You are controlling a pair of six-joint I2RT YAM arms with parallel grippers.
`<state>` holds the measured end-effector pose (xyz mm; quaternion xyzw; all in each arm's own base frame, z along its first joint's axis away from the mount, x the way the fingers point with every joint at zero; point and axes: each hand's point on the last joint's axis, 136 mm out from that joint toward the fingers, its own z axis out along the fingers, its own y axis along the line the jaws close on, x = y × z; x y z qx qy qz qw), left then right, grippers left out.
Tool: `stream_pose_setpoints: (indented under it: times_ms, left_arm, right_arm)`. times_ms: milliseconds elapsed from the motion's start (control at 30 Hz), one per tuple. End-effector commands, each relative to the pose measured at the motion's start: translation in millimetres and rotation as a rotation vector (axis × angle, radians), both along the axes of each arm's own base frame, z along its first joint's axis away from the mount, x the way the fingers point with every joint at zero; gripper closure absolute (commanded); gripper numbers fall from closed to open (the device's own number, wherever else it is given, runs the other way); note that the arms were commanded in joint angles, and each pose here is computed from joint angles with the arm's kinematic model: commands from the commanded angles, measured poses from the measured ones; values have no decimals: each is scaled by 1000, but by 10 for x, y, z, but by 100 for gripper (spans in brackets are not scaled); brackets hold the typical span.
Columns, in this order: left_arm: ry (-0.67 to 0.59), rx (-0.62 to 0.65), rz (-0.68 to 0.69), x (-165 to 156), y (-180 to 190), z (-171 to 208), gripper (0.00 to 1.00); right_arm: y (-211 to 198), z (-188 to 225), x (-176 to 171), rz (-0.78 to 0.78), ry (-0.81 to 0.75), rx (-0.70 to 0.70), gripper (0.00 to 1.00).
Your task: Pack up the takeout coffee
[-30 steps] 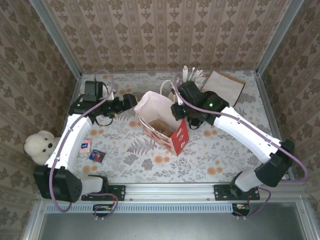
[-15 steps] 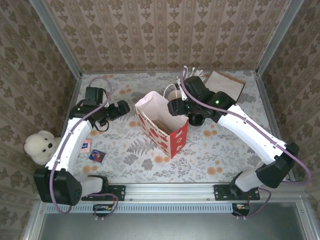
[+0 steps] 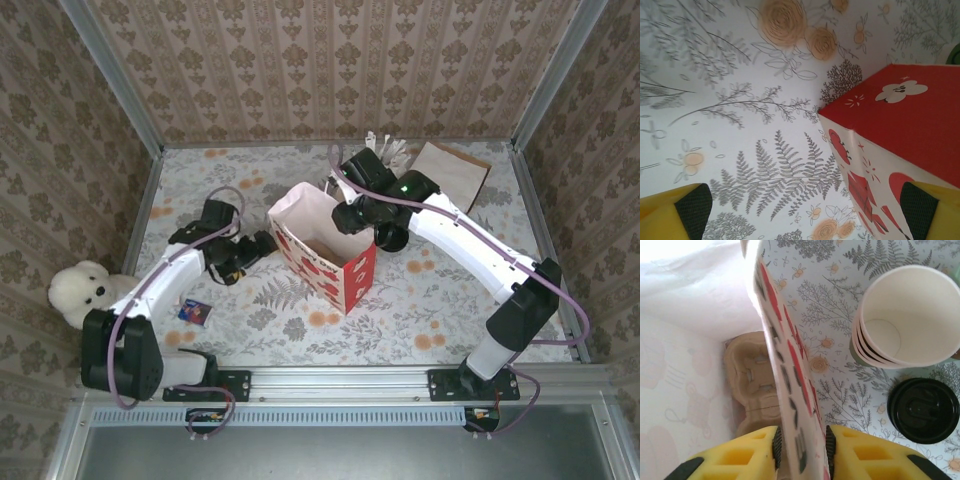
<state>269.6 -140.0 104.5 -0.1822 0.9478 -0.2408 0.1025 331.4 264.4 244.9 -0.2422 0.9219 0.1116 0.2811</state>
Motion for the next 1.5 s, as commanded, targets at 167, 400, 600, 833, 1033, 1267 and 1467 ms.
stream_pose_setpoints:
  times_ms: [167, 400, 600, 833, 1033, 1267, 1467]
  left_arm:
    - [-94, -51, -2, 308, -230, 281, 0]
    - [-137, -59, -24, 485, -206, 485, 0]
    - [-49, -64, -47, 463, -261, 267, 0]
    - [-115, -9, -27, 540, -158, 438, 0]
    - [-146, 15, -8, 581, -102, 524, 0]
    - [-238, 29, 31, 674, 24, 713, 0]
    - [-311, 47, 54, 687, 149, 804, 0]
  right_arm:
    - [-25, 332, 0, -124, -65, 87, 100]
    - [-219, 142, -132, -331, -10, 147, 100]
    - [-259, -57, -103, -411, 20, 138, 76]
    - [-284, 355, -191, -273, -47, 135, 38]
    - [-427, 867, -418, -156, -126, 242, 21]
    - [-916, 1298, -515, -240, -235, 323, 0]
    - [-1863, 1155, -262, -634, -350, 350, 0]
